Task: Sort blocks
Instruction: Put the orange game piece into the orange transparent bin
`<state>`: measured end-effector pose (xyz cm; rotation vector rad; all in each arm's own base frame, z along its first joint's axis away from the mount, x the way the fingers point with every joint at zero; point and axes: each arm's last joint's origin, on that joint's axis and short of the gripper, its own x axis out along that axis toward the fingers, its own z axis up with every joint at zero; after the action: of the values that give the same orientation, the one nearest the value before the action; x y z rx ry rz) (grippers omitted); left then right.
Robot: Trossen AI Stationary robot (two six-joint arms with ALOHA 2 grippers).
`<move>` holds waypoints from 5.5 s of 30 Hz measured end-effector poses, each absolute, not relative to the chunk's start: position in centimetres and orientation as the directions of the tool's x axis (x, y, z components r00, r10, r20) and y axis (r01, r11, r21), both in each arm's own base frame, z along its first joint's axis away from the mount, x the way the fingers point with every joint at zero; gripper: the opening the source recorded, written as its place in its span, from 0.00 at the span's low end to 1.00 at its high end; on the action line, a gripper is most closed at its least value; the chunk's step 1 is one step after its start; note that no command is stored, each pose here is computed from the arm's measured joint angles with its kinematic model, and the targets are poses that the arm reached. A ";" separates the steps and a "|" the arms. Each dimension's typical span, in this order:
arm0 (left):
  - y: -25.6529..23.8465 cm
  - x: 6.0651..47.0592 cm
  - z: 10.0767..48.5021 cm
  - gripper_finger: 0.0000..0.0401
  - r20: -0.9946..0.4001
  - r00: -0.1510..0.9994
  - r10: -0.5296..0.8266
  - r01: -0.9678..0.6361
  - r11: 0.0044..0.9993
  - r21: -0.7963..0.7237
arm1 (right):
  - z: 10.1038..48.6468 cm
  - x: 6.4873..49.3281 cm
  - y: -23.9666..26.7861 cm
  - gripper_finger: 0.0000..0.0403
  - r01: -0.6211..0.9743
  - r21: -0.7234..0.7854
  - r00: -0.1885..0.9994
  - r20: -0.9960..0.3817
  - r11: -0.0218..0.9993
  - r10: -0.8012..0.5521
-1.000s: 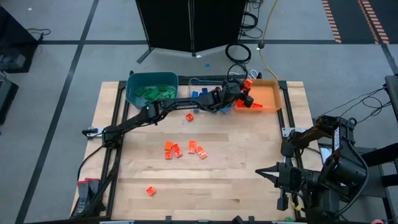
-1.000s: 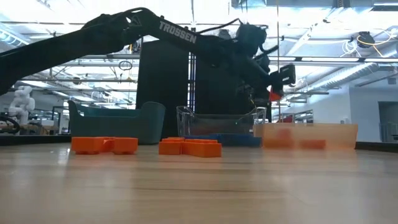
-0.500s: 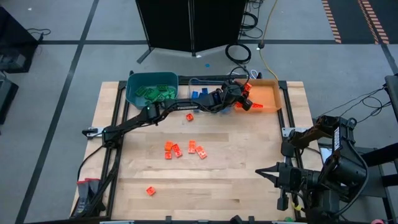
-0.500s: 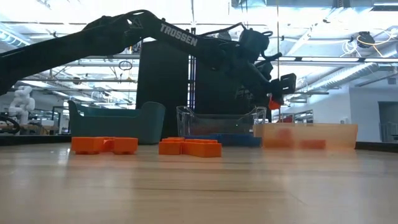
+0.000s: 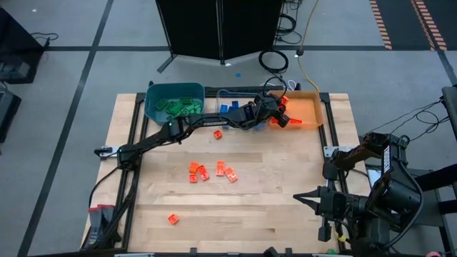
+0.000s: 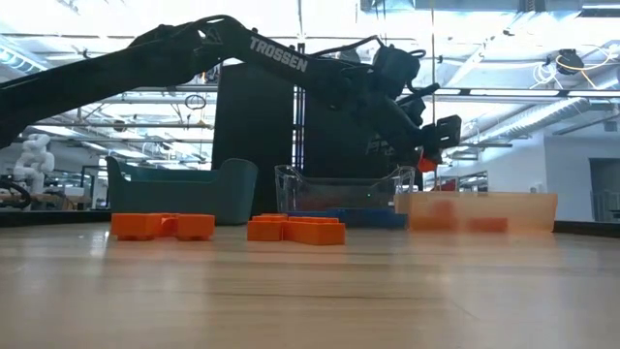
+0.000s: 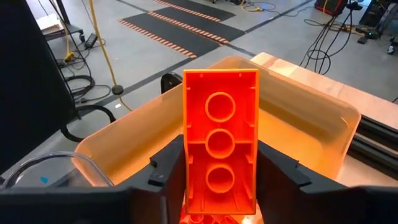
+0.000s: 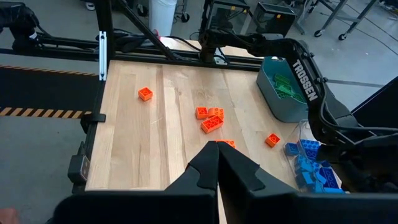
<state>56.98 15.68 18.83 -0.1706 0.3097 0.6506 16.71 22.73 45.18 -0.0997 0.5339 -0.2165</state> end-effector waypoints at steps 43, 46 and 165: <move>-2.8 47.7 28.2 0.53 -0.858 0.432 -0.278 0.574 0.818 0.024 | 45.2 16.7 22.7 0.00 0.184 -0.142 0.840 -0.491 0.973 -0.231; -3.7 47.5 25.9 0.53 -0.884 0.379 -0.275 0.604 0.797 0.011 | 45.2 16.7 22.8 0.00 0.182 -0.140 0.839 -0.493 0.973 -0.228; -3.2 39.3 11.8 0.34 -0.901 0.412 -0.139 0.629 0.758 0.171 | 45.3 16.3 22.8 0.00 0.201 -0.091 0.844 -0.489 0.975 -0.220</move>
<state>39.26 -3.23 11.79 0.5408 1.0428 -0.5135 16.34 22.75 45.34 -0.0366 0.5209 -0.2223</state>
